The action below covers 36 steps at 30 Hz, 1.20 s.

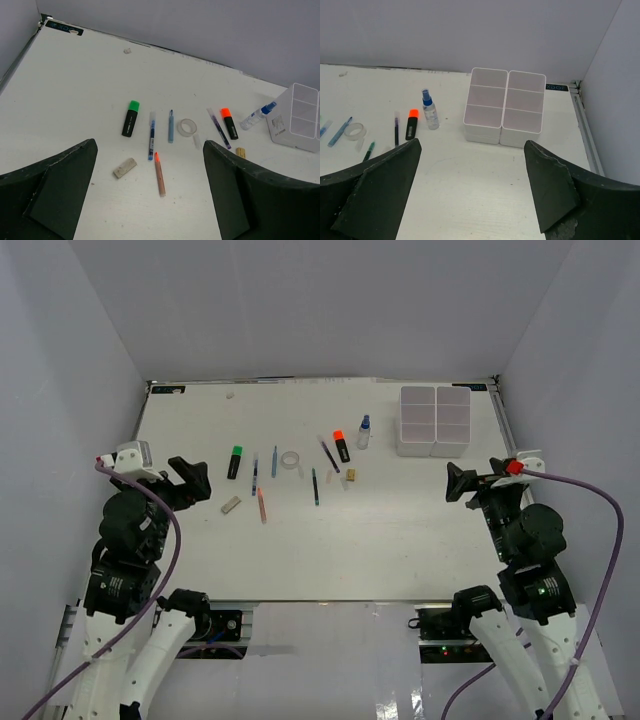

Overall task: Sort the stationery into containers
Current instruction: Pick up the stationery from the center of the board.

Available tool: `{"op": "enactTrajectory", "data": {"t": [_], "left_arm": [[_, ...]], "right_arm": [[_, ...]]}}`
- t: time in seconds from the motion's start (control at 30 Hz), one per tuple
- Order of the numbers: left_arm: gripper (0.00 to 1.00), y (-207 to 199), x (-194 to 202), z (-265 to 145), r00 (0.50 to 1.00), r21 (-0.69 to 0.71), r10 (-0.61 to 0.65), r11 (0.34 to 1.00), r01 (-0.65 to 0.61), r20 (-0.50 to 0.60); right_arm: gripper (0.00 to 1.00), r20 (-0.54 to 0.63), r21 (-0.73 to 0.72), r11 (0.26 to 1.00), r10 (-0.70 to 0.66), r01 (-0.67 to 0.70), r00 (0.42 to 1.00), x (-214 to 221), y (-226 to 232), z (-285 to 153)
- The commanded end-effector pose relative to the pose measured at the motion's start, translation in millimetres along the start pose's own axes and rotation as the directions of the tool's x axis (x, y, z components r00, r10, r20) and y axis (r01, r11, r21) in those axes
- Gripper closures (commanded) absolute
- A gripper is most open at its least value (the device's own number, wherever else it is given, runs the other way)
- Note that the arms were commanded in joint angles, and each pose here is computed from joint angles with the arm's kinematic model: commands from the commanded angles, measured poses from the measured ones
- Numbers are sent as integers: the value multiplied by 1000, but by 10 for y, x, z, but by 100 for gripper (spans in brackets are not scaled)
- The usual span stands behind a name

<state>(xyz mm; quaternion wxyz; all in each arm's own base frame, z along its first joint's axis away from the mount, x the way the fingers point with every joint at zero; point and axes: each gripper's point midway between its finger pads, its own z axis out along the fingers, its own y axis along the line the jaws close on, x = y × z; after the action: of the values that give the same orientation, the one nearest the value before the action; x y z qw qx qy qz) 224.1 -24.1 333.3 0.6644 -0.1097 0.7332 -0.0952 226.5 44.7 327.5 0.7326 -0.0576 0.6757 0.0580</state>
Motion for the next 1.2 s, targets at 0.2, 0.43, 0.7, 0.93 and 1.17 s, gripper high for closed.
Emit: {"op": "enactTrajectory", "data": {"t": [0.2,0.43,0.7,0.93,1.17], "left_arm": [[2,-56,270,342,994,1,35,999,-35,-99],[2,-178,332,797,989,1,45,999,-46,-140],[2,-335,414,1332,993,23,20,1000,-18,-115],[2,-258,860,1567,981,31,20,999,-14,-193],[2,-191,984,1476,974,25,35,999,-30,-223]], "right_arm": [[10,-220,-178,984,-11,-30,975,289,414,494],[10,-286,-236,969,6,-76,958,144,631,1059],[10,-272,-345,936,-25,-73,962,253,1001,1795],[7,-257,-406,914,-99,-15,961,722,1268,2252],[18,-274,-392,920,-116,-1,955,1176,1351,2611]]}}
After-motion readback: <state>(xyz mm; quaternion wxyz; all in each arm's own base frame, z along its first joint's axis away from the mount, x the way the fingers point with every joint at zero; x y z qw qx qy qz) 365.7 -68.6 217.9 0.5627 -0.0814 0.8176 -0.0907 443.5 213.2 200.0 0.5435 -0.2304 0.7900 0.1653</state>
